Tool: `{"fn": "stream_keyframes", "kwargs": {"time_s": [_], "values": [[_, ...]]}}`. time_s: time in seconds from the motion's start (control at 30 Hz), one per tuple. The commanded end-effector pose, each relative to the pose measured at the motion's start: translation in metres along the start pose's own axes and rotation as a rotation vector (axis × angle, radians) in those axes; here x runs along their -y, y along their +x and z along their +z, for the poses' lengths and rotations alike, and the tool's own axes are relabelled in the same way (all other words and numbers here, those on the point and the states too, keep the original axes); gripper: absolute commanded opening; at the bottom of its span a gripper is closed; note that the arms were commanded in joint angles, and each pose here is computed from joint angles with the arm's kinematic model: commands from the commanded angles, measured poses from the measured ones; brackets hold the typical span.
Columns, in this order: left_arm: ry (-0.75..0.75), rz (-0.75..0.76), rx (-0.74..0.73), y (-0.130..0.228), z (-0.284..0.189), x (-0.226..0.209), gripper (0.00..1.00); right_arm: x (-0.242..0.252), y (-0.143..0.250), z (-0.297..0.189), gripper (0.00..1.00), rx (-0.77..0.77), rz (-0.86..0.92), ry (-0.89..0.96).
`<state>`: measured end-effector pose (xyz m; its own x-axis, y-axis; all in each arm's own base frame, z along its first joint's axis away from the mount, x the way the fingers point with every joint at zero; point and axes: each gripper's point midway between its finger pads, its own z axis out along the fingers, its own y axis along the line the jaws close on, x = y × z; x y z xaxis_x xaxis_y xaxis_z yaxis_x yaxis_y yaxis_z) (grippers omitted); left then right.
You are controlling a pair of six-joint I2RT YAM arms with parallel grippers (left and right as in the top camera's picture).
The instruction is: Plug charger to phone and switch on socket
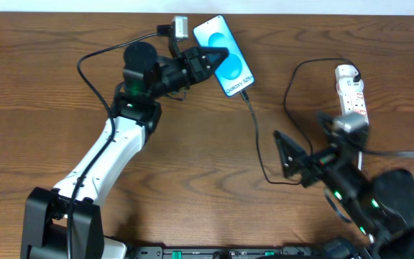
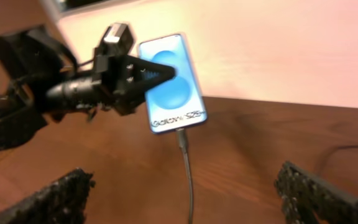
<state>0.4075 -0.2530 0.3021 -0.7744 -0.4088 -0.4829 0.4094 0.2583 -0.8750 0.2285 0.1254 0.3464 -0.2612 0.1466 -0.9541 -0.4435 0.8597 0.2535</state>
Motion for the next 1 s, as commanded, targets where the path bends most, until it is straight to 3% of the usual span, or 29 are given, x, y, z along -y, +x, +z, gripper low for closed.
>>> {"fn": "stream_keyframes", "kwargs": {"time_s": [0.0,0.17,0.37,0.53,0.73,0.87,0.97], "values": [[0.0,0.097,0.066,-0.017,0.011,0.027,0.07,0.023,-0.018,-0.027,0.97,0.09,-0.002,0.139],[-0.095,0.105,-0.061,0.009,0.027,0.008,0.08,0.034,-0.024,-0.049,0.98,0.147,0.002,0.21],[0.068,0.036,-0.363,0.045,0.056,0.004,0.07,0.035,-0.025,-0.052,0.99,0.156,0.026,0.209],[0.13,-0.075,-0.537,0.072,0.072,-0.032,0.07,0.035,-0.024,-0.051,0.99,0.154,0.032,0.209],[-0.042,-0.199,-0.58,0.107,0.08,-0.119,0.07,0.036,-0.021,-0.051,0.99,0.139,0.032,0.213],[-0.235,-0.165,-0.568,0.118,0.071,-0.158,0.07,0.036,-0.021,-0.051,0.99,0.139,0.032,0.213],[-0.271,-0.114,-0.608,0.128,0.062,-0.168,0.07,0.036,-0.021,-0.051,0.99,0.139,0.032,0.213]]}}
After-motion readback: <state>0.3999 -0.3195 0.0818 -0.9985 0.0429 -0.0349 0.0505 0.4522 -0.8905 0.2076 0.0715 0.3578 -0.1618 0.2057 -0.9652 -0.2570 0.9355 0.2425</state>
